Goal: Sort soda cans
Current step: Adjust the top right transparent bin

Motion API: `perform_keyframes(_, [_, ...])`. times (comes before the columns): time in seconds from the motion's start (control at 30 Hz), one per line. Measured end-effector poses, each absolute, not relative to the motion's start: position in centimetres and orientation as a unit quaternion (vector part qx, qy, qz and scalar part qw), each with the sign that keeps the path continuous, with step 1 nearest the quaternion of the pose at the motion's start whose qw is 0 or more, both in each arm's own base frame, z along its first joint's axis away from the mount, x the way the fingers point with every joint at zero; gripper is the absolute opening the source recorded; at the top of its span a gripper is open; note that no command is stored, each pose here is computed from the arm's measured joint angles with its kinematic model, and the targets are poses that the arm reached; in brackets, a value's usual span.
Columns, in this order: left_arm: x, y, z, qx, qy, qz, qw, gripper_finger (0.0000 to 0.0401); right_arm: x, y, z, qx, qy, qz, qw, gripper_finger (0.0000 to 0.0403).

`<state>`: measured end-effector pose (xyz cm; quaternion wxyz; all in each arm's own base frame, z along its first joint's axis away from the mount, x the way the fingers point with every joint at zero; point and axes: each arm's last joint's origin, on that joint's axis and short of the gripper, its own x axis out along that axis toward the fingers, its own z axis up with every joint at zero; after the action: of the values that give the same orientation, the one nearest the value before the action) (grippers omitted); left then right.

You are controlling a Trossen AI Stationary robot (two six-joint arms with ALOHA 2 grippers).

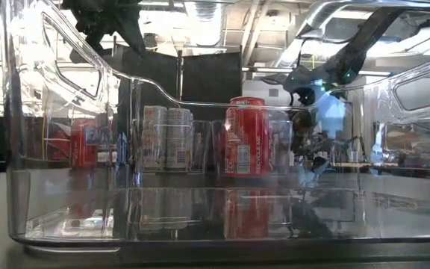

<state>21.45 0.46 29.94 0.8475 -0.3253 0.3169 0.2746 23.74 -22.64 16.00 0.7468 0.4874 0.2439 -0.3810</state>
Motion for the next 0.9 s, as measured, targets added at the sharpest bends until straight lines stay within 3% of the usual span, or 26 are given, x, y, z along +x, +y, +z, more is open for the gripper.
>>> perform_keyframes(0.53, [21.4, 1.2, 29.9, -0.319, 0.314, 0.288, 0.847, 0.0341, 25.0, -22.5, 16.6, 0.514, 0.190, -0.350, 0.760, 0.0001])
perform_keyframes(0.9, [21.4, 1.2, 30.0, -0.325, 0.311, 0.288, 0.846, 0.0341, 25.5, -21.6, 16.6, 0.522, 0.203, -0.355, 0.748, 0.0001])
